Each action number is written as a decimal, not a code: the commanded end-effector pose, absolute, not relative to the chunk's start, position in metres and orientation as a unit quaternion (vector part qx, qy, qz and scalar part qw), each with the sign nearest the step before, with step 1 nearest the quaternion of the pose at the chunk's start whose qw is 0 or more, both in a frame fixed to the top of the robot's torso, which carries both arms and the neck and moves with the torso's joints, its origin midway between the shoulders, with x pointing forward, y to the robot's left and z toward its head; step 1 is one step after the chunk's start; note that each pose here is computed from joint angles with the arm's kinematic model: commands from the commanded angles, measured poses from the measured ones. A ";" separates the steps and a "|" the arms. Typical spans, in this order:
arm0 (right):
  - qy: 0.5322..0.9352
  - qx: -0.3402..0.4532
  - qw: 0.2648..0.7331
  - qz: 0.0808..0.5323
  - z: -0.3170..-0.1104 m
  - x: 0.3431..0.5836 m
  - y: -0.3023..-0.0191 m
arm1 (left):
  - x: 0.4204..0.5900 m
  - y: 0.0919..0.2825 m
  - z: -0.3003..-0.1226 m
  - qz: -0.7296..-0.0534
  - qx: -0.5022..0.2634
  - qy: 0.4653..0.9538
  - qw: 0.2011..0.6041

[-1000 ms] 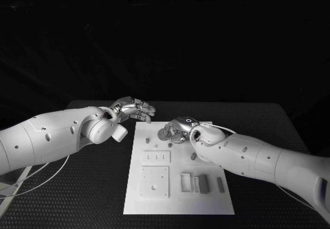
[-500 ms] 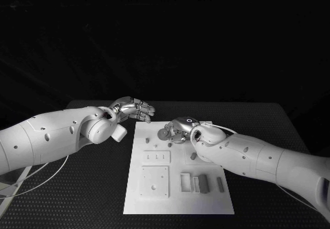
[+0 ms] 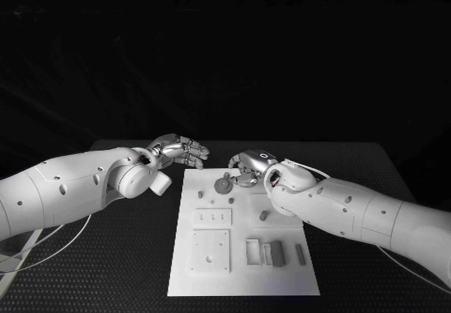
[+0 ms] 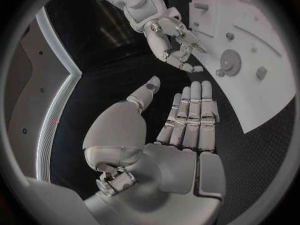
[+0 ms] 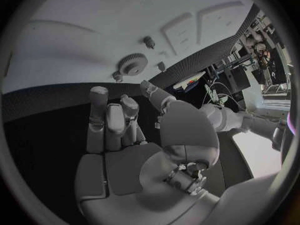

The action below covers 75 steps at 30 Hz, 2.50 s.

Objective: Assemble the parts on the task board

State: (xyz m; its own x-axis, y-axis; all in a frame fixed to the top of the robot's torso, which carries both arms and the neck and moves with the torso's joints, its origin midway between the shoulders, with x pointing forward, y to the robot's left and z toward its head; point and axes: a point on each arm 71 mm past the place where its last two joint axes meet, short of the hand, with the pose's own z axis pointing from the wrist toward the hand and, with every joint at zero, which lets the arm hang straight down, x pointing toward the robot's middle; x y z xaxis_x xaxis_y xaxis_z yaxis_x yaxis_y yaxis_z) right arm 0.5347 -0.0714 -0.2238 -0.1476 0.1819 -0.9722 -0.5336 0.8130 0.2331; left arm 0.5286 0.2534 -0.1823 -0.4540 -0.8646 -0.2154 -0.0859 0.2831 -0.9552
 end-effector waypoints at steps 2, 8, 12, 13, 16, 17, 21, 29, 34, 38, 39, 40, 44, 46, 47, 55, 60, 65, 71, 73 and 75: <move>0.696 -0.084 0.644 0.307 -0.214 0.537 -0.080 | 0.531 0.254 -0.182 -0.498 -0.339 0.693 0.397; 0.697 -0.071 0.639 0.319 -0.199 0.541 -0.108 | 0.530 0.258 -0.188 -0.494 -0.342 0.694 0.396; 0.704 -0.071 0.617 0.345 -0.187 0.543 -0.130 | 0.529 0.259 -0.191 -0.498 -0.341 0.692 0.396; 0.706 -0.076 0.608 0.355 -0.184 0.542 -0.137 | 0.529 0.259 -0.192 -0.500 -0.341 0.692 0.395; 0.710 -0.080 0.586 0.383 -0.179 0.542 -0.153 | 0.529 0.261 -0.196 -0.502 -0.340 0.691 0.394; 0.709 -0.079 0.585 0.386 -0.178 0.541 -0.159 | 0.529 0.262 -0.197 -0.502 -0.340 0.690 0.394; 0.719 -0.076 0.581 0.374 -0.180 0.544 -0.185 | 0.528 0.263 -0.200 -0.500 -0.343 0.688 0.398; 0.733 -0.059 0.595 0.325 -0.188 0.558 -0.232 | 0.526 0.262 -0.203 -0.502 -0.342 0.690 0.393; 0.742 -0.055 0.599 0.297 -0.205 0.561 -0.249 | 0.525 0.261 -0.204 -0.502 -0.343 0.691 0.391; 0.750 -0.051 0.594 0.286 -0.222 0.563 -0.253 | 0.524 0.259 -0.205 -0.504 -0.342 0.692 0.389; 0.752 -0.051 0.592 0.284 -0.225 0.563 -0.253 | 0.524 0.258 -0.205 -0.504 -0.341 0.692 0.388; 0.754 -0.050 0.591 0.282 -0.229 0.564 -0.253 | 0.523 0.257 -0.205 -0.505 -0.341 0.693 0.386; 0.761 -0.048 0.586 0.275 -0.242 0.564 -0.253 | 0.522 0.255 -0.207 -0.506 -0.340 0.694 0.382; 0.761 -0.050 0.587 0.272 -0.246 0.566 -0.250 | 0.522 0.254 -0.207 -0.506 -0.340 0.695 0.381; 0.762 -0.050 0.586 0.271 -0.247 0.566 -0.250 | 0.522 0.254 -0.207 -0.507 -0.340 0.695 0.381; 0.768 -0.053 0.576 0.275 -0.258 0.568 -0.235 | 0.520 0.250 -0.207 -0.508 -0.338 0.696 0.378; 0.772 -0.054 0.570 0.277 -0.259 0.569 -0.231 | 0.520 0.250 -0.207 -0.508 -0.338 0.697 0.376; 0.778 -0.056 0.561 0.277 -0.263 0.568 -0.227 | 0.519 0.251 -0.207 -0.508 -0.339 0.697 0.376; 0.780 -0.055 0.560 0.273 -0.270 0.566 -0.228 | 0.519 0.253 -0.206 -0.507 -0.338 0.696 0.380; 0.781 -0.056 0.559 0.273 -0.271 0.565 -0.227 | 0.518 0.253 -0.206 -0.508 -0.337 0.697 0.378; 0.780 -0.056 0.559 0.275 -0.271 0.565 -0.226 | 0.518 0.252 -0.206 -0.509 -0.336 0.697 0.377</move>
State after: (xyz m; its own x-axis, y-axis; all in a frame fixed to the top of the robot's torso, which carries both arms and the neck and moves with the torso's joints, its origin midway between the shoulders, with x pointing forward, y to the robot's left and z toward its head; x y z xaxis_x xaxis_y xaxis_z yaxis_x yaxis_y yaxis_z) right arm 0.5656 -0.2289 -0.2705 -0.3578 0.2329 -0.9043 -0.3809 0.8477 0.3691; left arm 0.5191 0.2553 -0.2075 -0.4711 -0.8617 -0.1886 -0.0975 0.2633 -0.9598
